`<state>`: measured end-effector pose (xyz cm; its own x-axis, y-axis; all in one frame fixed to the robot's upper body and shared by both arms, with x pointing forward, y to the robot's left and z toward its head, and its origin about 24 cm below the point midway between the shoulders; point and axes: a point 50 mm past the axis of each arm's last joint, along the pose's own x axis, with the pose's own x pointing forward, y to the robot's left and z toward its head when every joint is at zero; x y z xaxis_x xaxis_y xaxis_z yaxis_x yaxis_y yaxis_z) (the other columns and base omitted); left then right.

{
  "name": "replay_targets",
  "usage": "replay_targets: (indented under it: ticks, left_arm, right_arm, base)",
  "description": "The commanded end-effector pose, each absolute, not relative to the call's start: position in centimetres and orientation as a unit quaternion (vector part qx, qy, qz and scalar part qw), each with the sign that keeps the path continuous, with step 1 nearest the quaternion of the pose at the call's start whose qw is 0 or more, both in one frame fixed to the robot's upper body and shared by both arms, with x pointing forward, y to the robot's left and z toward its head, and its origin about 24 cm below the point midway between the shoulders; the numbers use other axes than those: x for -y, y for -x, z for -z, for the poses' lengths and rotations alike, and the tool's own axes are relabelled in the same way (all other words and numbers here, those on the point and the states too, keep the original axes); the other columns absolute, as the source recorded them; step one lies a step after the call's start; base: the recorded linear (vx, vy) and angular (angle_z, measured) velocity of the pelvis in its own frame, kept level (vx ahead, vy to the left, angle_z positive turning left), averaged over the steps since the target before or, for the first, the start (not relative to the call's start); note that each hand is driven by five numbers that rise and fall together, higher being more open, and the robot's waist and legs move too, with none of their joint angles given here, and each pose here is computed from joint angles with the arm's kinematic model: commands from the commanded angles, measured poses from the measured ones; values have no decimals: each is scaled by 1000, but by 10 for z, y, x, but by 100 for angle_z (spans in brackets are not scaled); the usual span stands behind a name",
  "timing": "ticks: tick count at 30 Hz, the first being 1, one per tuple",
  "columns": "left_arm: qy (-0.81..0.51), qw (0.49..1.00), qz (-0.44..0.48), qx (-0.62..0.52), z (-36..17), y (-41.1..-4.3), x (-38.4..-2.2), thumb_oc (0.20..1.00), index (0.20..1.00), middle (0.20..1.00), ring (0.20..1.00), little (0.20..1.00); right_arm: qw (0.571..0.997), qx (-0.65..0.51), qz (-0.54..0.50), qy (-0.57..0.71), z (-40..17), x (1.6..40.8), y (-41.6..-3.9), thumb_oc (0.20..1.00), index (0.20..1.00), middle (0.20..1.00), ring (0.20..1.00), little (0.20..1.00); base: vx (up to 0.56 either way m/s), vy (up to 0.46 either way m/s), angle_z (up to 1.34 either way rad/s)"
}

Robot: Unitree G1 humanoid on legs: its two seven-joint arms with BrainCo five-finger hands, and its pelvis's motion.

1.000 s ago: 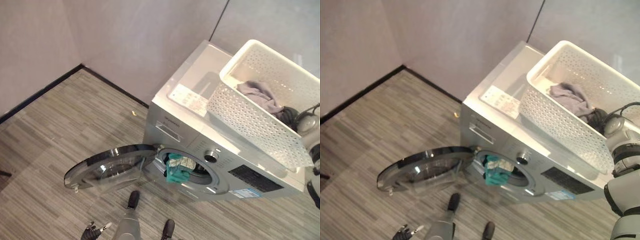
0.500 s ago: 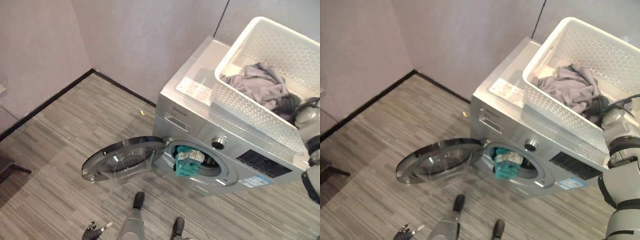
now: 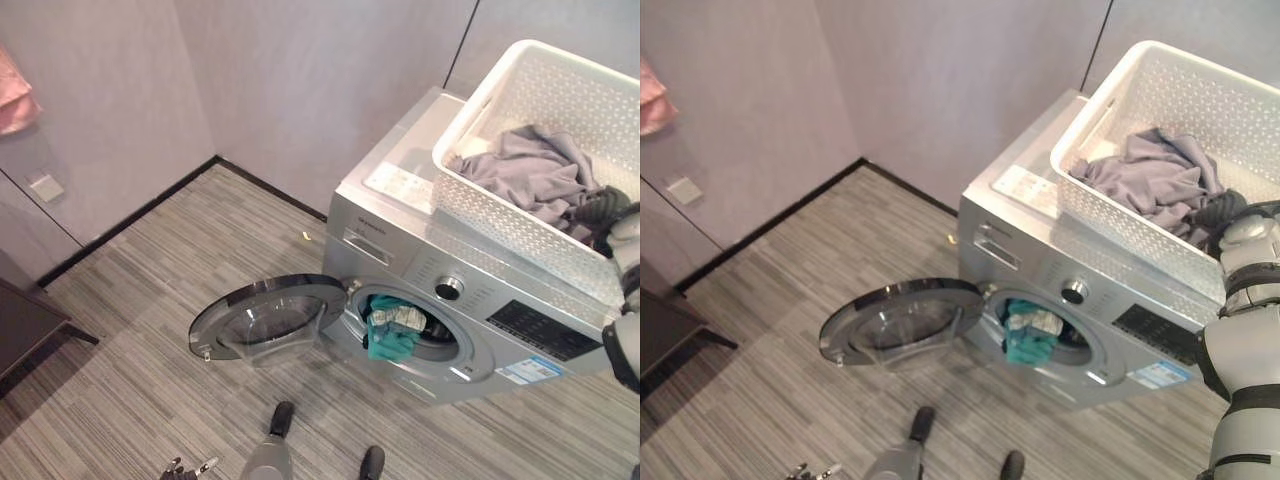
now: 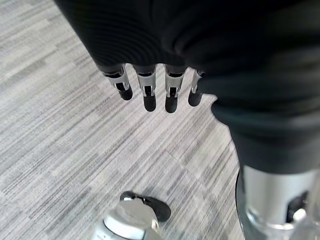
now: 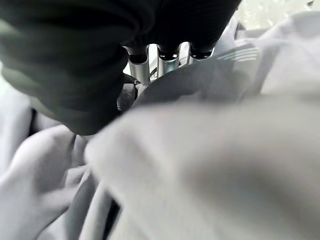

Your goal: Grab the laundry basket,head to the washer,open it,put in the laundry and shut it.

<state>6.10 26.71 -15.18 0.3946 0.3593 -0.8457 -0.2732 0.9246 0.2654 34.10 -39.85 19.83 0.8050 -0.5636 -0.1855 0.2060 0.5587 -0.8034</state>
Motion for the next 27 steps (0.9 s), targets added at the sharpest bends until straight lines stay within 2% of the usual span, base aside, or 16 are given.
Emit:
replay_targets:
  ticks: [1,8,18,27]
  left_arm:
    - [-78,846,-167,-501,146,-82,-275,1000,1000,1000,1000,1000]
    - [-94,845,-154,-503,146,-82,-275,1000,1000,1000,1000,1000]
    - [-100,840,-158,-509,148,-82,-272,1000,1000,1000,1000,1000]
    - [-109,828,-182,-519,148,-77,-277,1000,1000,1000,1000,1000]
  right_arm:
    - [849,-151,287,417,-259,411,-333,200,200,200,200,200]
    - [845,-89,350,394,-306,421,-319,200,200,200,200,200]
    - [860,-9,348,372,-337,398,-333,200,200,200,200,200]
    - [861,102,402,296,-384,392,-320,200,200,200,200,200]
  base:
    - [47,-3,6]
    - [55,-7,11]
    - [12,2,6]
    - [0,0,0]
